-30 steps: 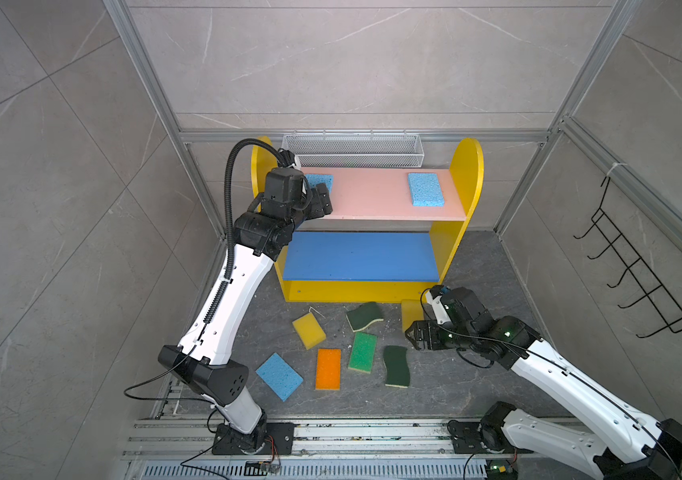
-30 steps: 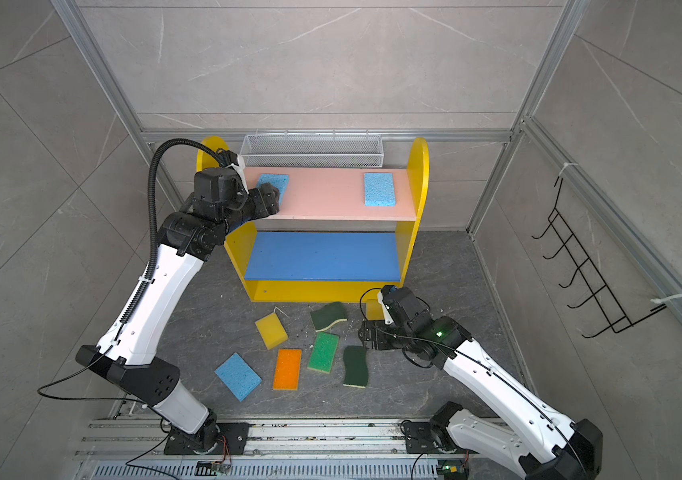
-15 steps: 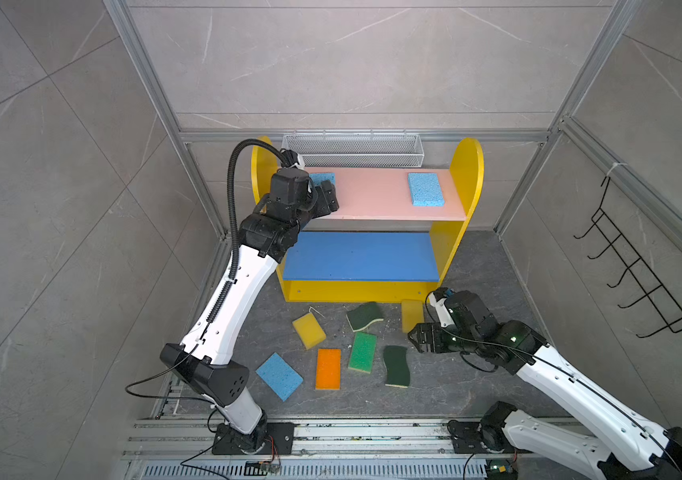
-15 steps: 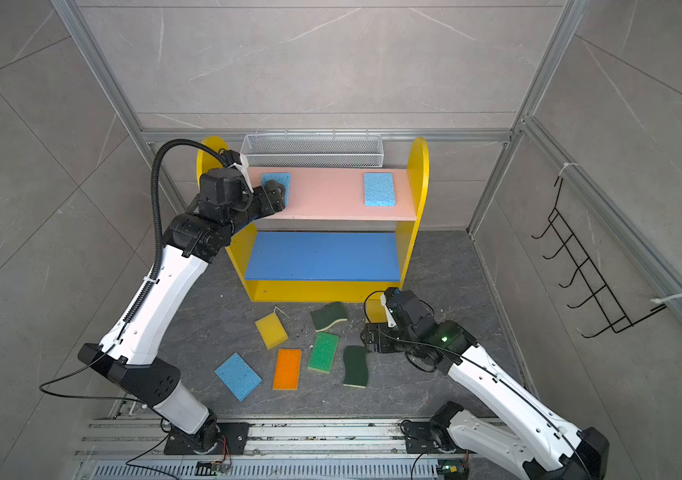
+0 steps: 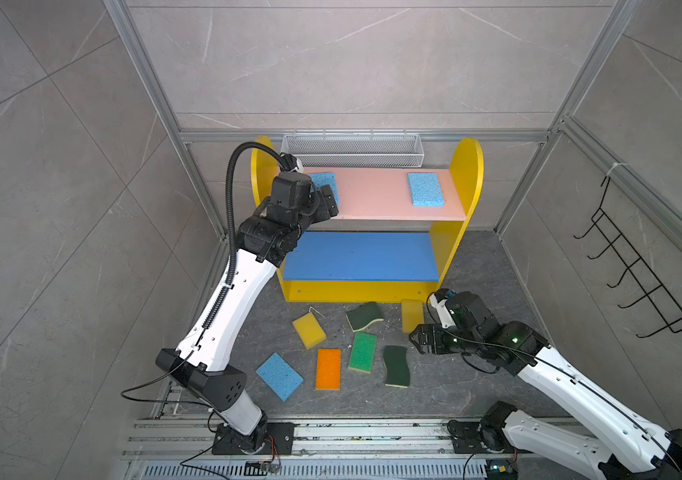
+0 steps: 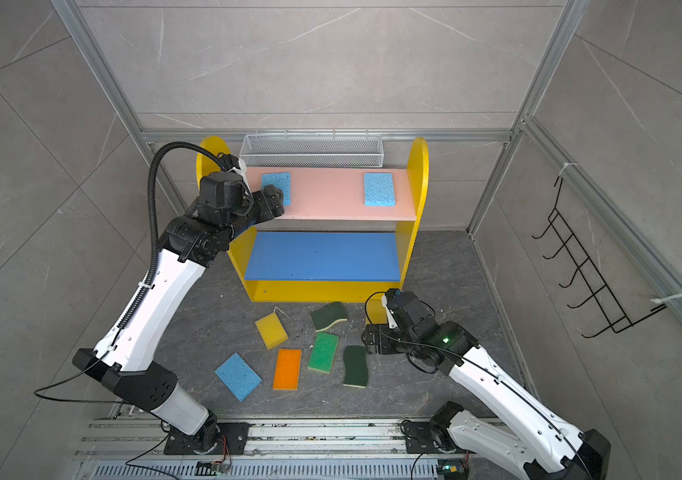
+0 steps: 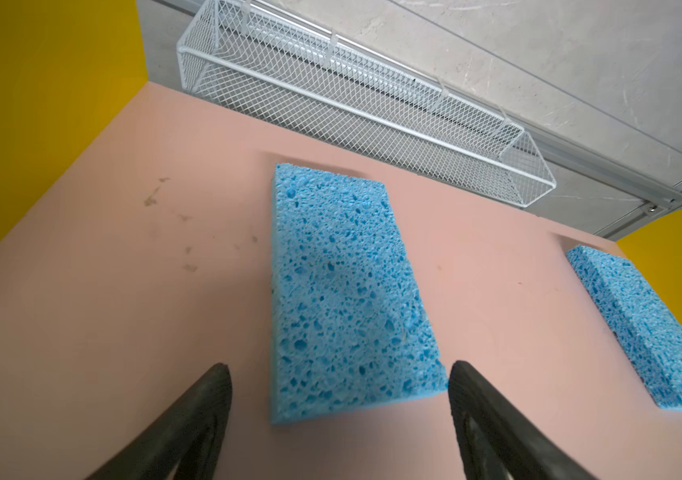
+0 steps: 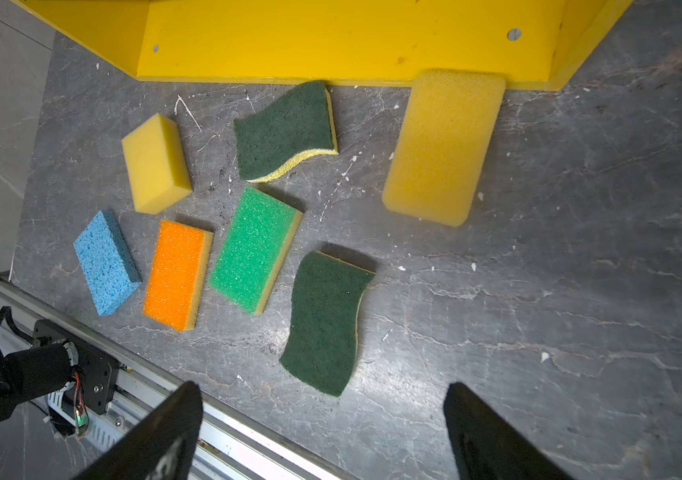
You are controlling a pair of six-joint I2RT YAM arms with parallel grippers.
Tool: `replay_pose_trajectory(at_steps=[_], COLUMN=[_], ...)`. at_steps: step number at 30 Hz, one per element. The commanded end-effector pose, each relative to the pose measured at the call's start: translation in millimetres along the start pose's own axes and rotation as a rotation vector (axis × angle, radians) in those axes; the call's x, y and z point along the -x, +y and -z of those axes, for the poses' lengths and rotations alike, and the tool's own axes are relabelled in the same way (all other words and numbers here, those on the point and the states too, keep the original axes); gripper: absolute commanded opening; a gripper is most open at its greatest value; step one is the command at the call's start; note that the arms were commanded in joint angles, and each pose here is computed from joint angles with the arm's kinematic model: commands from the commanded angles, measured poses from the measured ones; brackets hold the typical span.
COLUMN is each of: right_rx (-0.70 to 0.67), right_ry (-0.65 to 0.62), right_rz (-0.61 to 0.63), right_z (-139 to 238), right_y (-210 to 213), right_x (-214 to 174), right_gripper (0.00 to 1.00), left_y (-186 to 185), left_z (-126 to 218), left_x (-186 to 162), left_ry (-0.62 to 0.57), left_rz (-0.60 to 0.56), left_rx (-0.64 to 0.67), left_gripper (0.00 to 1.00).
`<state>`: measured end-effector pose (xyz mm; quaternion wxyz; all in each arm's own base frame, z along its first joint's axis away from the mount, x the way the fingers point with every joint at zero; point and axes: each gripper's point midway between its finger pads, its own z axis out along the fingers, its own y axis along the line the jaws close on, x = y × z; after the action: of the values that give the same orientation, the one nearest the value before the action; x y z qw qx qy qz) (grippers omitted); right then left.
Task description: Place and organize the cleaning sponges onto the shelf
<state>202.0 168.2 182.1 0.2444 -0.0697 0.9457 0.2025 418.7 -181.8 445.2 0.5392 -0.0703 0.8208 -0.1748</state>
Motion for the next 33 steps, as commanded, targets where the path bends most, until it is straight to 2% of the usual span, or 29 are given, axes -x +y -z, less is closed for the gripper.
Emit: replay_pose_trajectory(at_steps=[1,8,15,20,28,32,33], right_rx=[-0.015,-0.014,-0.022,-0.024,-0.031,-0.028,-0.026], right_ry=[0.001,0.004,0.009,0.005,0.010,0.014,0.013], right_rz=[-0.007,-0.007,-0.004,-0.002,0.000,0.002,0.002], right_z=[2.0,1.7,2.1,4.0,2.9,1.9,2.3], right_y=[-1.3,0.5,-1.1,-1.8,-3.8,-3.0,-2.6], right_x=[-1.4,-0.9,-3.4,-4.2,-6.0,-7.0,-6.8], right_gripper=[0.93,0.93,0.93,0.93,0.93,0.93,0.93], left_y=[11.7,-1.9,-16.8,-21.1,2.0,-5.9,-8.4], left_z=[11.5,-7.4,-19.0,-22.7,-20.4,-27.6,-29.3], left_x=[-8.5,-29.0,-38.7,-41.7,-45.8,-50.6,-50.7], left_ry=[0.058,0.145,0.159,0.162,0.172,0.181,0.179], left_rz=[-0.047,-0.100,-0.184,-0.174,-0.196,-0.213,-0.216], left_rx=[0.057,0.023,0.068,0.071,0.234,0.227,0.223], left_gripper=[0.87,0.89,0.90,0.90,0.92,0.94,0.97])
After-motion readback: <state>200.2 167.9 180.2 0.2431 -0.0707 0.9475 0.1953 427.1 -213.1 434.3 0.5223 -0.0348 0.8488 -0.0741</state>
